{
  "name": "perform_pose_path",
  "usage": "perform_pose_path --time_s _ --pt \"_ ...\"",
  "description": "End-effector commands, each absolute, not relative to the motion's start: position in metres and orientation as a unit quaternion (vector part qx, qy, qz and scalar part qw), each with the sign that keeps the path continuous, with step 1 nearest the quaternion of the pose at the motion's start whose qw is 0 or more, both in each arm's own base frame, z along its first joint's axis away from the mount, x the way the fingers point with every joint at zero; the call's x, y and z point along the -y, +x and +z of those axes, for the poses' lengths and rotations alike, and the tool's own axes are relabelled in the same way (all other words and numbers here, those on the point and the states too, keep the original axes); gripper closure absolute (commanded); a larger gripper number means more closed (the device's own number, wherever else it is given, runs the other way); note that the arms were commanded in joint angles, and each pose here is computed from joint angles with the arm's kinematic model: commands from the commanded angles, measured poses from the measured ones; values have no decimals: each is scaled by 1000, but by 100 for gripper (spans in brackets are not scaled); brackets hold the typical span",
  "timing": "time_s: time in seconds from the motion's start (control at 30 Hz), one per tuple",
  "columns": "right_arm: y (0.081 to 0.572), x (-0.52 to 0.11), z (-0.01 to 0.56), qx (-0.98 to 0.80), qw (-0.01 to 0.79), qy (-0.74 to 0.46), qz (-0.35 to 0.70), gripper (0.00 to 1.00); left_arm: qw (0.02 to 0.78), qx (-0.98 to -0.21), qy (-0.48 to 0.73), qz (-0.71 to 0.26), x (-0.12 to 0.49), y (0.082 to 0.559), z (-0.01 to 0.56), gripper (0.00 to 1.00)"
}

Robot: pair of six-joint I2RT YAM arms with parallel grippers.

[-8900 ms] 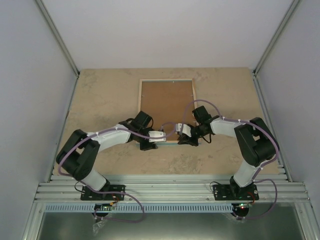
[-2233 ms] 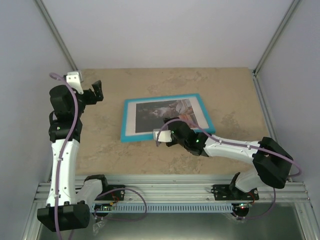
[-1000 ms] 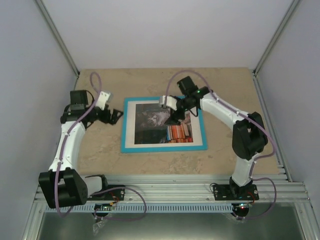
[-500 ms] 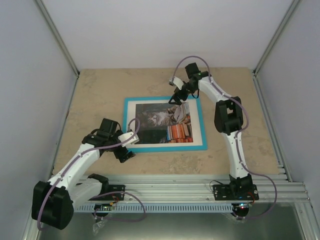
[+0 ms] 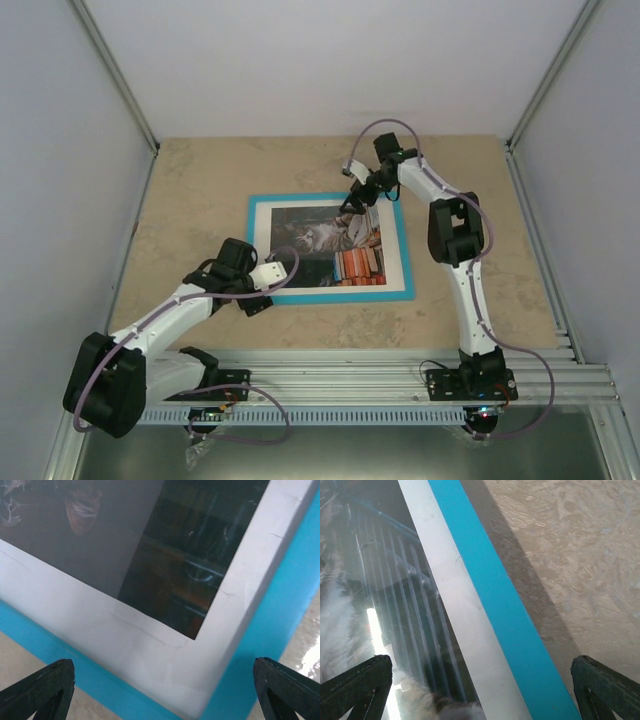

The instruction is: Put the photo into the frame

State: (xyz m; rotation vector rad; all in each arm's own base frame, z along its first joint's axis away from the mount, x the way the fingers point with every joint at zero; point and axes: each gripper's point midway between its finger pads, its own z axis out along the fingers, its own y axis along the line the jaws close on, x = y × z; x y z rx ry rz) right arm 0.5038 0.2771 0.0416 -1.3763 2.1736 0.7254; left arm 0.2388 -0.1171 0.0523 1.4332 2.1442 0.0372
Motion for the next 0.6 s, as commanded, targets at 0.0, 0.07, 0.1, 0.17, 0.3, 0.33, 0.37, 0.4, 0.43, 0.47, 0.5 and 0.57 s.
perform_pose_path --time_s 0.0,0.07,0.1,0.17,0.3,0.33,0.37,0.4,0.43,0.47,0.5,0.57 --pt "490 -259 23 -797 194 -481 308 3 301 -788 536 45 120 260 63 0" --pt "483 -247 21 -801 179 -472 322 3 294 -784 545 44 121 260 61 1" --pt "480 -240 20 -804 173 -465 328 4 287 -780 554 43 120 257 57 1" --pt "473 -228 20 -807 167 -453 339 4 276 -776 566 43 119 253 49 1" --pt "451 -212 13 -813 145 -440 353 6 258 -775 572 73 109 255 33 1" --pt "445 -210 12 -813 140 -439 355 6 256 -778 568 80 107 258 33 1" --pt "438 -209 10 -814 134 -439 357 6 250 -778 572 69 110 257 36 1" --pt "433 -208 8 -815 130 -439 356 6 251 -775 578 44 117 254 44 1" --pt "430 -206 7 -816 129 -438 355 6 251 -765 593 6 126 245 54 1" --pt "427 -205 7 -816 128 -437 355 6 259 -747 611 -27 136 235 67 1" --pt "426 -204 8 -817 130 -436 355 6 264 -727 631 -57 144 222 78 1" --pt "427 -205 9 -817 132 -434 355 6 273 -702 653 -78 149 205 89 0"
